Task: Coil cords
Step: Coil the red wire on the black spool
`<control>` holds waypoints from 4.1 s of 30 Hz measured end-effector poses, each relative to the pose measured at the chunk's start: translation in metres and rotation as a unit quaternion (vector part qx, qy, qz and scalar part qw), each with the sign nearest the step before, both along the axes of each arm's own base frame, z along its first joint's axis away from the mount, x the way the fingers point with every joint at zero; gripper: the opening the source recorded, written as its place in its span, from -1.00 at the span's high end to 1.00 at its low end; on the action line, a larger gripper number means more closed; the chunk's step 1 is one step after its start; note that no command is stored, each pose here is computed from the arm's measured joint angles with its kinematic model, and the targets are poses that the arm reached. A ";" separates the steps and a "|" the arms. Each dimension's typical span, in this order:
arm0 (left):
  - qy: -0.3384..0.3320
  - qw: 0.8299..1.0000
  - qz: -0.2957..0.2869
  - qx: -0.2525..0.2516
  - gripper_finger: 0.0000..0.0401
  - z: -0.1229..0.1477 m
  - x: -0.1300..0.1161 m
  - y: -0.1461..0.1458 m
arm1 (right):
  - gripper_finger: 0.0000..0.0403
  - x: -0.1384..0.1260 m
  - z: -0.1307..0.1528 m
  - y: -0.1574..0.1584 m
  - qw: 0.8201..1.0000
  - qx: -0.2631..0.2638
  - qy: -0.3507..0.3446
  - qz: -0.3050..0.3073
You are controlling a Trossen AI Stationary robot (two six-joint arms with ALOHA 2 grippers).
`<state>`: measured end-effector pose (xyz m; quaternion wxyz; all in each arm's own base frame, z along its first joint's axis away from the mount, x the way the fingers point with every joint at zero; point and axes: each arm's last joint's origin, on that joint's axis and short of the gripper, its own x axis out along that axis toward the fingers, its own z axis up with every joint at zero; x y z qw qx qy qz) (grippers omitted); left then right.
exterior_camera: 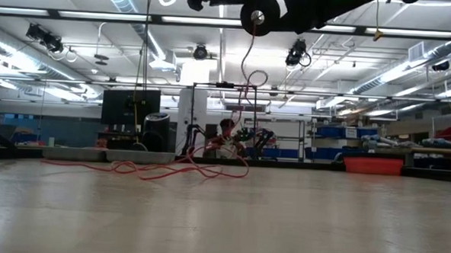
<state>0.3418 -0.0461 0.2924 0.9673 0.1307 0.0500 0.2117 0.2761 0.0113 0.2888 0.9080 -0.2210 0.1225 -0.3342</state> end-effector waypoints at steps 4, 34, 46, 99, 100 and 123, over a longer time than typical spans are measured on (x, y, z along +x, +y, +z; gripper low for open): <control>0.014 1.000 -0.002 -0.001 0.54 -0.012 0.007 -0.001 | 1.00 0.001 0.002 -0.001 1.000 0.003 -0.010 0.010; 0.100 0.995 0.007 0.000 0.54 -0.021 0.020 0.000 | 1.00 0.000 -0.003 -0.002 1.000 0.000 0.017 0.009; 0.123 0.992 0.010 -0.009 0.54 -0.026 0.019 0.000 | 1.00 0.000 -0.004 -0.002 1.000 0.000 0.021 0.010; 0.121 0.990 -0.042 -0.050 1.00 0.001 0.029 0.015 | 1.00 0.000 -0.006 0.000 0.999 0.001 0.033 0.014; 0.123 0.990 -0.045 -0.051 1.00 0.001 0.029 0.015 | 1.00 0.000 -0.006 -0.001 0.999 0.001 0.034 0.013; 0.131 0.989 -0.033 -0.053 1.00 -0.005 0.031 0.018 | 1.00 0.021 -0.038 -0.004 0.991 -0.051 0.124 0.000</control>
